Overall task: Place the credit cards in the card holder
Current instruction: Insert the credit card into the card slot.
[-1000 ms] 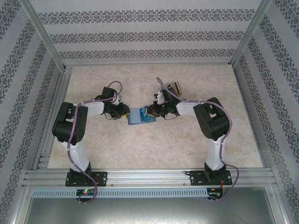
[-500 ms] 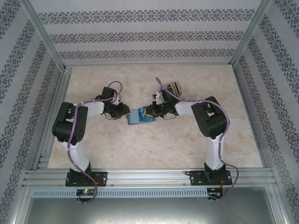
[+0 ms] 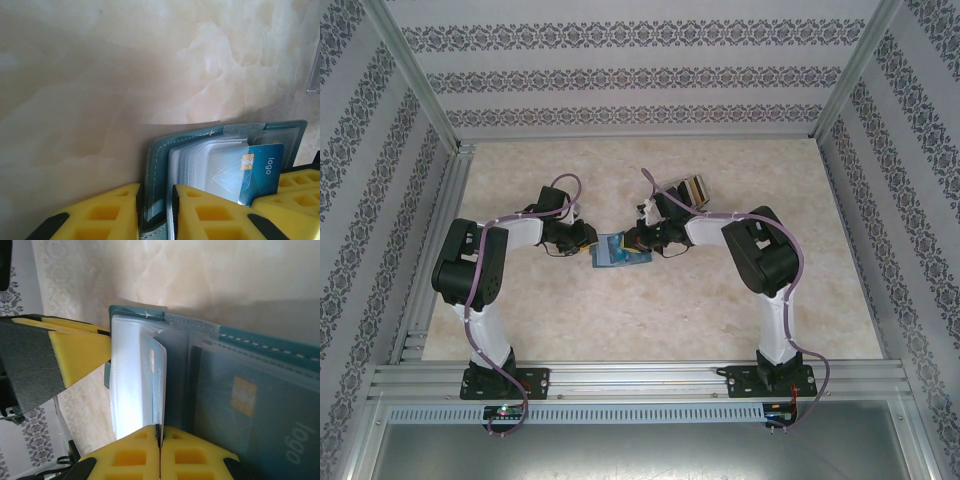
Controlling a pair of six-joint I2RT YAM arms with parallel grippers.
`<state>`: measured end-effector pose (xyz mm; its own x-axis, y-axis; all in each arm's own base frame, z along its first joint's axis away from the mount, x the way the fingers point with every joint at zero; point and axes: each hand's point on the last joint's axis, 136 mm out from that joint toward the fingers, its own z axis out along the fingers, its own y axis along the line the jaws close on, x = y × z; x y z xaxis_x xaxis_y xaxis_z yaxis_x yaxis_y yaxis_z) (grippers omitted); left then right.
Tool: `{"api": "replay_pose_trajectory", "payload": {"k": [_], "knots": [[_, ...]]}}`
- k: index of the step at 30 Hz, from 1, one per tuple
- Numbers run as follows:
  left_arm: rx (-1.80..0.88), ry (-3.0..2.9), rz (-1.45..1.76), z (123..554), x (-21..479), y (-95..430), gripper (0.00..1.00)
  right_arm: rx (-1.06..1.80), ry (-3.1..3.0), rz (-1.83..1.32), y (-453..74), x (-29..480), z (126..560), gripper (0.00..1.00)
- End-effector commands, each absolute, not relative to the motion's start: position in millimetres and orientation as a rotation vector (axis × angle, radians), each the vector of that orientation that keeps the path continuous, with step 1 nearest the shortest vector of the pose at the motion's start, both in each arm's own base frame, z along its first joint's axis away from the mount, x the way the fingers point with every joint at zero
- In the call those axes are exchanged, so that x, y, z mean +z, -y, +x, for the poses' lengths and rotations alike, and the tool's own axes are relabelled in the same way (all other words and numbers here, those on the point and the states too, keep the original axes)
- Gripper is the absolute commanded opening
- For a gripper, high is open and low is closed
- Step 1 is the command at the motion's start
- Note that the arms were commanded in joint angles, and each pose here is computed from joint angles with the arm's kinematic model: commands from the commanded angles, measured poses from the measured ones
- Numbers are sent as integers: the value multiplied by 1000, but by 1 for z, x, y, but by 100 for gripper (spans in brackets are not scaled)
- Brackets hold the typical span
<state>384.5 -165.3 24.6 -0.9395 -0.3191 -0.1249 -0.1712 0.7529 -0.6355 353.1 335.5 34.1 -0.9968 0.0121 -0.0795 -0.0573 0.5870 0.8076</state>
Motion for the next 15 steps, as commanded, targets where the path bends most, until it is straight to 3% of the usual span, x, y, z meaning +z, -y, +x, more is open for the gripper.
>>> {"api": "replay_pose_trajectory", "payload": {"k": [1,7,13,15], "knots": [[-993,-2738,-378,381,19,172,24,1252,-2791,-50,-343,20,345,7],[-976,-2747,-366,379,19,170,24,1151,-2782,-93,-348,27,348,15],[-984,-2750,-371,379,16,171,23,983,-2786,-183,-327,49,347,38],[-990,-2747,-370,381,16,172,23,935,-2790,-207,-320,54,347,39]]}}
